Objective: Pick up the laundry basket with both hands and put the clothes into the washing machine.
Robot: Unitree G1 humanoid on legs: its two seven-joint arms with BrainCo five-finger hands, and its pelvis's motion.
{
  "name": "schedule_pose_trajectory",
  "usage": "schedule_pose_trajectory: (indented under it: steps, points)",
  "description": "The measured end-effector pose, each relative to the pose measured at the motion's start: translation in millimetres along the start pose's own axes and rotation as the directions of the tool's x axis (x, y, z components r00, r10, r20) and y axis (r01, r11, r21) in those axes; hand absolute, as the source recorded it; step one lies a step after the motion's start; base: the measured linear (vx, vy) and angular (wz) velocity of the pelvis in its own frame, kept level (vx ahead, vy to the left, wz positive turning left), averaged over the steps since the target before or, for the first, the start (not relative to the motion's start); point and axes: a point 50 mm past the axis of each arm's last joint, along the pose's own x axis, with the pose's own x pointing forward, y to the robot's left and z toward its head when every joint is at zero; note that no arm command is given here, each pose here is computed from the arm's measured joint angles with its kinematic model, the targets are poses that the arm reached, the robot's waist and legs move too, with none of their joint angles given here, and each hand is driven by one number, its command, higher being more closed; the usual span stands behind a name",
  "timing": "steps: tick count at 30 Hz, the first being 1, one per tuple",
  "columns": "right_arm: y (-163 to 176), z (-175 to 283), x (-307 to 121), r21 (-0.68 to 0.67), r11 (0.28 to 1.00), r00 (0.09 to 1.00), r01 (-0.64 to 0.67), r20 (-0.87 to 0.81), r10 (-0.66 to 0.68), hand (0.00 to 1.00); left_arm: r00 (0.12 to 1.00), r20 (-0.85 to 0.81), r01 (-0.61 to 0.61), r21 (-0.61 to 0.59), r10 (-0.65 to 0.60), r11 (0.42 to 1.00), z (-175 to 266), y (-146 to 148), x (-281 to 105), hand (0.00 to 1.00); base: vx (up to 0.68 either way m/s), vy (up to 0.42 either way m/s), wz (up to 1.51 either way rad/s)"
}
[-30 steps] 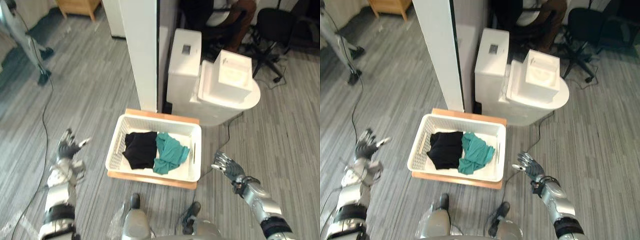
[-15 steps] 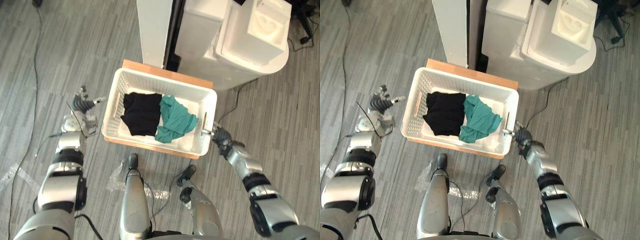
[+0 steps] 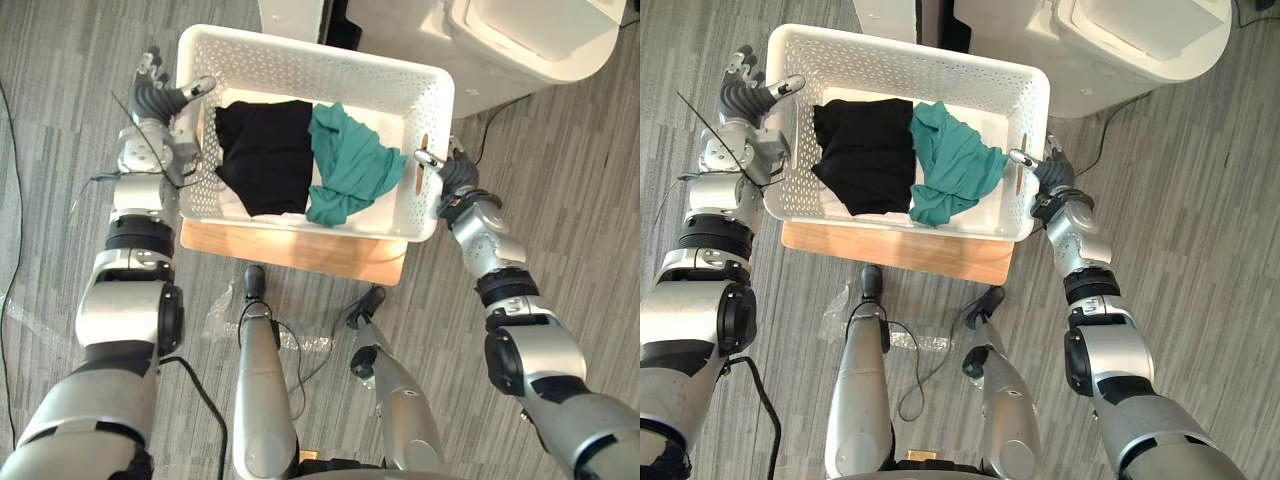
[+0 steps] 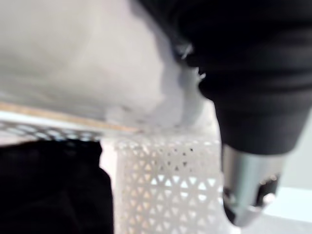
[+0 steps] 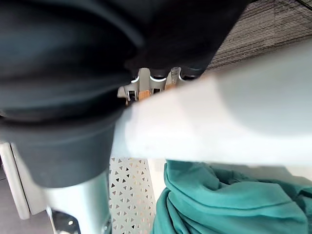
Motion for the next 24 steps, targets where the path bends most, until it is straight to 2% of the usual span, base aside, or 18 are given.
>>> schedule_pose_trajectory:
  steps: [1,2,3,5,11,16,20,24]
  points:
    - [2.8,3.3,0.9,-0.014,1.0,1.0,-0.008,0.011,0.009,0.0,1.0,0.01,-0.002,-0.01,0.002,1.0,3.0,-0.2,0.4,0.0,0.04,0.046,-0.1]
    - [4.3,3.7,1.0,-0.021,1.0,1.0,-0.013,0.013,0.013,1.0,1.0,0.008,-0.003,-0.013,0.003,1.0,2.7,-0.3,0.3,0.0,0.05,0.04,-0.12]
    - [7.6,3.1,1.2,-0.038,0.999,1.0,-0.023,0.011,0.023,1.0,1.0,0.0,-0.005,-0.018,0.005,1.0,2.0,0.2,0.4,1.0,0.04,0.03,-0.1]
    - [9.0,3.1,1.3,-0.059,0.998,1.0,-0.028,0.009,0.029,1.0,1.0,-0.004,-0.005,-0.017,0.005,1.0,1.5,0.1,0.3,1.0,0.03,0.024,-0.07]
    - [11.2,4.8,2.1,-0.251,0.967,1.0,-0.031,-0.005,0.031,1.0,1.0,-0.011,0.012,0.04,-0.011,0.999,0.7,-0.9,0.2,1.0,0.03,0.033,-0.04]
    - [9.7,-6.3,3.1,-0.377,0.924,0.997,-0.054,-0.076,0.027,1.0,0.996,-0.08,-0.034,0.078,0.041,0.996,-17.6,6.9,-3.1,1.0,0.04,0.026,-0.01]
    - [9.6,-12.5,4.7,-0.434,0.898,0.993,-0.071,-0.12,0.021,1.0,0.991,-0.122,-0.037,0.102,0.05,0.994,-31.7,10.8,-7.4,1.0,0.05,0.015,0.02]
    - [1.7,-19.9,4.2,-0.477,0.876,0.986,-0.072,-0.168,-0.011,1.0,0.988,-0.154,-0.01,0.108,0.027,0.994,-44.2,2.5,-12.4,1.0,0.05,0.029,0.15]
